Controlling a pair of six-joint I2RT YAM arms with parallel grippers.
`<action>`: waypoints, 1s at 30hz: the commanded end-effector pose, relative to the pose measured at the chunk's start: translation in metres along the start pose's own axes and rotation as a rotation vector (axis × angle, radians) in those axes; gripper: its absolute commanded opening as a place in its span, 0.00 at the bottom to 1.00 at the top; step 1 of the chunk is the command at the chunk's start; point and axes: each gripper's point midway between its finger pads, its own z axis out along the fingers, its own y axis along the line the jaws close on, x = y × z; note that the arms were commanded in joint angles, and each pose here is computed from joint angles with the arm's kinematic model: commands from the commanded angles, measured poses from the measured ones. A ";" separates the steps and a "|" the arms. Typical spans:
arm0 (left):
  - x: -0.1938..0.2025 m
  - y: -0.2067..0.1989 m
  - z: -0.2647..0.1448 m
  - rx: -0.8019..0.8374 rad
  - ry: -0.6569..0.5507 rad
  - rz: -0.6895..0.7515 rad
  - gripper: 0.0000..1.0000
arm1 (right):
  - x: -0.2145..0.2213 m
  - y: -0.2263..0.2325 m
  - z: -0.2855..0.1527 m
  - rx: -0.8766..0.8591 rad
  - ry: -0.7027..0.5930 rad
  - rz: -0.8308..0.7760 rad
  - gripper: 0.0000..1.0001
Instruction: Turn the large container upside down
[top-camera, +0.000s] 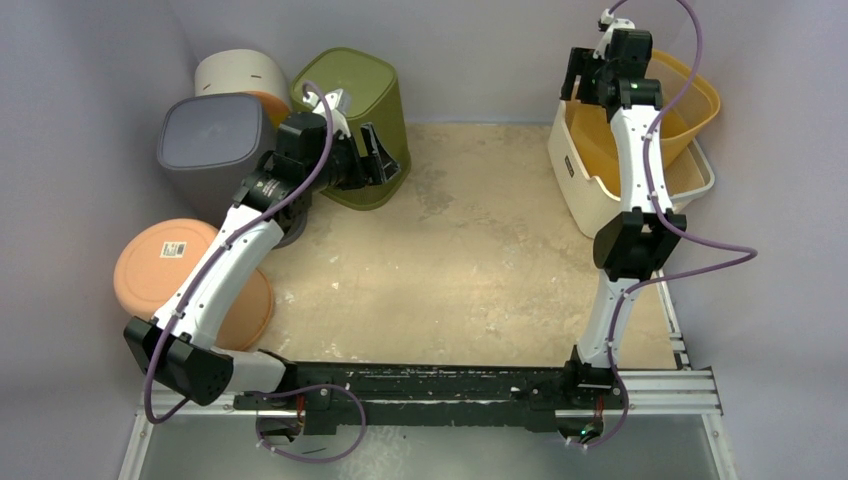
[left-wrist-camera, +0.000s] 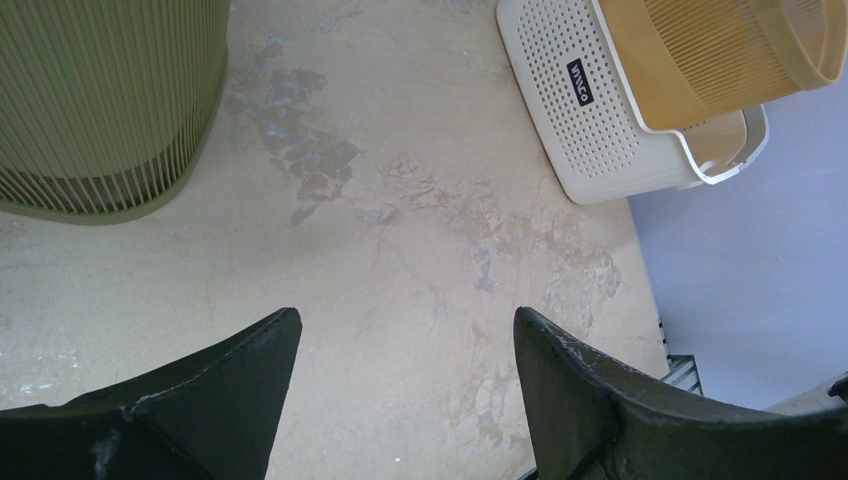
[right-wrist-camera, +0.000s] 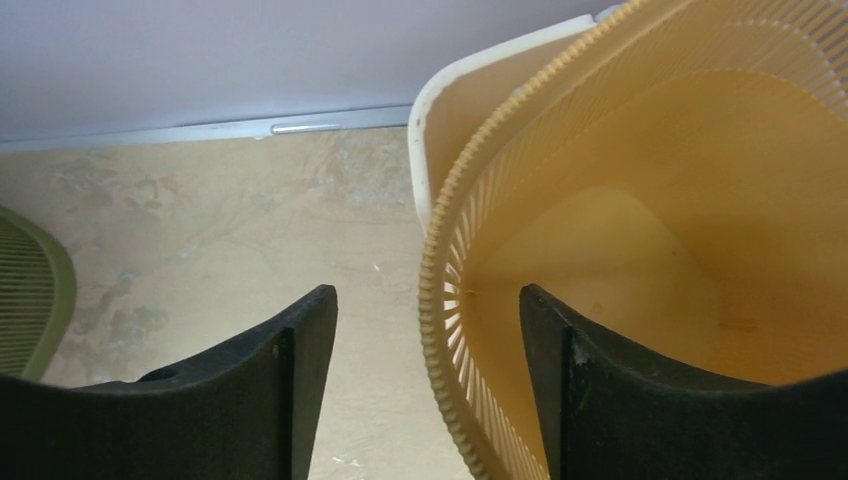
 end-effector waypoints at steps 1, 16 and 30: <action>-0.011 -0.011 0.001 0.034 -0.029 -0.010 0.75 | -0.004 -0.012 -0.001 0.049 -0.015 -0.031 0.66; -0.012 -0.009 -0.002 0.018 -0.033 -0.010 0.75 | -0.012 -0.020 -0.003 0.093 -0.045 -0.035 0.24; -0.012 -0.015 -0.001 0.051 -0.022 0.010 0.75 | -0.068 -0.024 -0.052 0.126 -0.208 -0.052 0.00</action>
